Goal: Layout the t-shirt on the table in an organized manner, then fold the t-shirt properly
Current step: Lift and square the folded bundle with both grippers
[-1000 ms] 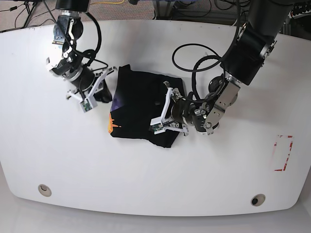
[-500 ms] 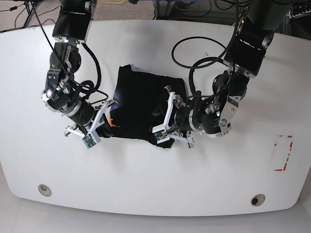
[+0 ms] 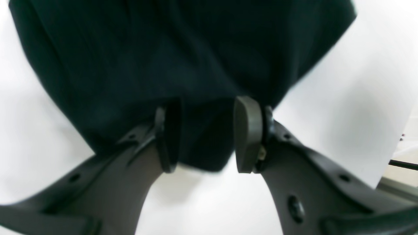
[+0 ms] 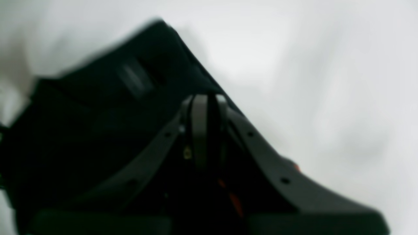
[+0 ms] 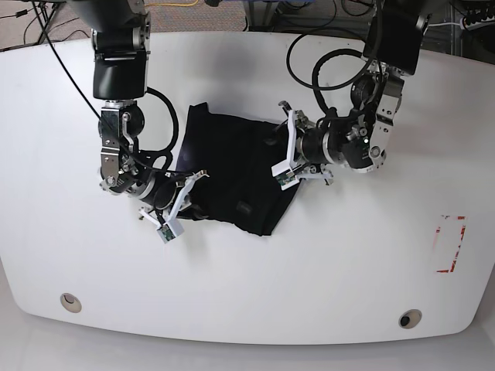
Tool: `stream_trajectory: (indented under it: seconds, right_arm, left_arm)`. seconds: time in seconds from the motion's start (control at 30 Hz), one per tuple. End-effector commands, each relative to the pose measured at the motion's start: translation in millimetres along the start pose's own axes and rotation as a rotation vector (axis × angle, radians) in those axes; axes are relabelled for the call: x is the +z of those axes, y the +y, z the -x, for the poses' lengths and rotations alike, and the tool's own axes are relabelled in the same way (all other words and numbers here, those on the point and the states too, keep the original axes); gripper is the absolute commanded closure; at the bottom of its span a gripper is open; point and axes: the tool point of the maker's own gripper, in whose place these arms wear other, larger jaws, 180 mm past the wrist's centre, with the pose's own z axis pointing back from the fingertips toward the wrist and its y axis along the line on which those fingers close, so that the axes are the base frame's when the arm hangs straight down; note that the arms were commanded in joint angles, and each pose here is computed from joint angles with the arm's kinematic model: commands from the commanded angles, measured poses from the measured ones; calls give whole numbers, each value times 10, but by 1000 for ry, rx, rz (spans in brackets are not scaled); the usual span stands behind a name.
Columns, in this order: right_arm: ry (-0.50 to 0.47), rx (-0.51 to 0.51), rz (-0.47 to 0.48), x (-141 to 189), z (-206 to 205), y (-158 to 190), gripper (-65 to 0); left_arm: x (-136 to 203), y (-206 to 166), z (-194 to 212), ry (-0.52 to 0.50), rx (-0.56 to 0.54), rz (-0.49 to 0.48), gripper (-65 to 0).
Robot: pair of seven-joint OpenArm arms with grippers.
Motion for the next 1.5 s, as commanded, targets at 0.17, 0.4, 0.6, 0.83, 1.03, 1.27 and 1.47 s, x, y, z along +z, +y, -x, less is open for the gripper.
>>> stream_trajectory:
  seconds: [0.17,0.4,0.6,0.83,1.03,1.27,1.47]
  right_arm:
    - [-6,-13,68,89,271,-317,-43]
    - [17,-37,44,238,636,-104,-43]
    - [23,-37,1,337,836,291,-43]
    - [-15,-51,-20,458,866,664,-43]
    - [-60,-54,-36,530,780,909,-43]
    - [-85,-36,-38,570,688,968,-43]
    - [-84,10,-17,593,584,811,-43]
  left_arm:
    - [-111,135,110,14,36,-16,-242]
    - [-283,455,390,98,72,-73,-242]
    - [-332,736,349,95,105,-92,-242]
    - [-383,991,199,67,148,-100,-242]
    - [-287,1255,-32,49,141,-133,-242]
    - [-121,1455,-293,26,102,-176,-242]
    - [146,1612,-403,48,47,-239,-242]
